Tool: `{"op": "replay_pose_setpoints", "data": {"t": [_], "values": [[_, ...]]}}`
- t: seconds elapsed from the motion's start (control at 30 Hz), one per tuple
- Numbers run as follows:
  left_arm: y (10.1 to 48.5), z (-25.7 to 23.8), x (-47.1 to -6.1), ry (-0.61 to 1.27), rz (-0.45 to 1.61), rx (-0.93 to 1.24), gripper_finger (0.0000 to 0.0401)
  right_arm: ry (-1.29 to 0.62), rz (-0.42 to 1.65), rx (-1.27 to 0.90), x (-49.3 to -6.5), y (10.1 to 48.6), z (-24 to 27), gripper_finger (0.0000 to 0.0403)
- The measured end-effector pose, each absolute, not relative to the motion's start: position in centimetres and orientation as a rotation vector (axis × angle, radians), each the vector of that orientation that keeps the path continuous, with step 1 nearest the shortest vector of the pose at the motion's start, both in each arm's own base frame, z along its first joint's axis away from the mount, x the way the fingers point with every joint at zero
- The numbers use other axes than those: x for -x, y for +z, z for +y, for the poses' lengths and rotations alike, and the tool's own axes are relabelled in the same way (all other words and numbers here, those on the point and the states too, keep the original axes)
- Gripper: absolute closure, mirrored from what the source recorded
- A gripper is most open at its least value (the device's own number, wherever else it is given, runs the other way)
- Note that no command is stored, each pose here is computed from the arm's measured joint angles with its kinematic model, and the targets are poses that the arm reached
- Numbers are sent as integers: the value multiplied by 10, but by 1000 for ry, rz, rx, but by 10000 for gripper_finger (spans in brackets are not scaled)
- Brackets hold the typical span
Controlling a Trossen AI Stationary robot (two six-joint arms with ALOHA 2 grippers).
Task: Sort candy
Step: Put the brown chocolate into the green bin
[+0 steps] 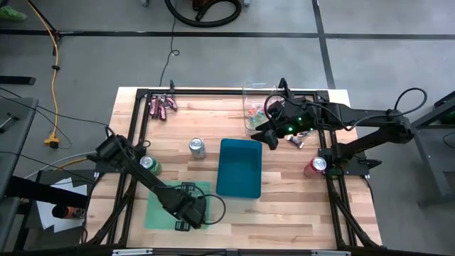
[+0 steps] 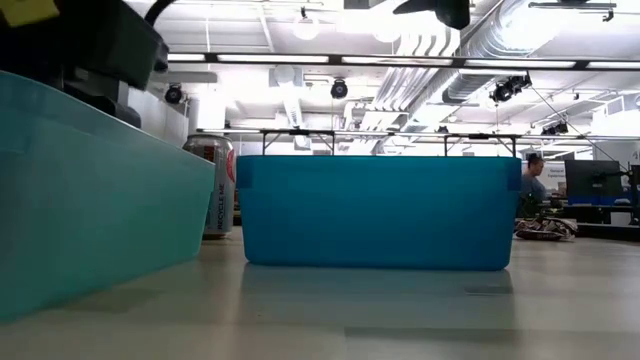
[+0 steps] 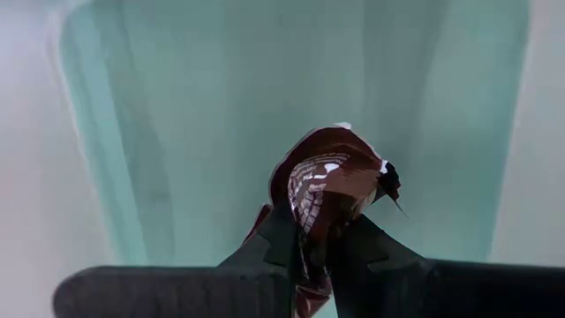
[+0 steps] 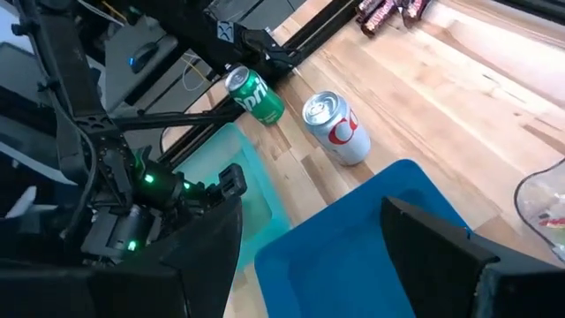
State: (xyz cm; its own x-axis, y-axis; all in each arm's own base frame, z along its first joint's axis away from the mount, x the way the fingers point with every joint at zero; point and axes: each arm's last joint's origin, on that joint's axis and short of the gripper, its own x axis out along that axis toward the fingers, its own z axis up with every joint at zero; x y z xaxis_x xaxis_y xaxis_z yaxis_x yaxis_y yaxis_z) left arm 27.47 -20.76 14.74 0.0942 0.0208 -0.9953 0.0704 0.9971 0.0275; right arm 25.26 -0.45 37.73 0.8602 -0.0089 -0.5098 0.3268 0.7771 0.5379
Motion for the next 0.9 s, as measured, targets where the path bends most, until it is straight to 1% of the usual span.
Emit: {"op": "replay_pose_setpoints", "data": {"t": [0.2, 0.3, 0.4, 0.6, 0.73, 0.83, 0.9], "values": [[145, -205, -278, -32, 1486, -66, 378, -183, 517, -628, -252, 377, -5, 139], [148, -201, -279, -28, 1483, -52, 366, -178, 518, -612, -252, 377, -5, 139], [151, -196, -281, -27, 1482, -36, 333, -178, 518, -612, -252, 377, -5, 139], [160, -194, -280, -51, 1478, -2, 241, -178, 518, -612, -252, 377, -5, 139], [167, -193, -279, -98, 1497, 49, 184, -178, 518, -612, -252, 377, -5, 139], [178, -189, -276, -135, 1515, 92, 154, -178, 518, -612, -252, 377, -5, 139], [189, -184, -271, -135, 1519, 100, 142, -176, 519, -604, -252, 377, -5, 139]]}}
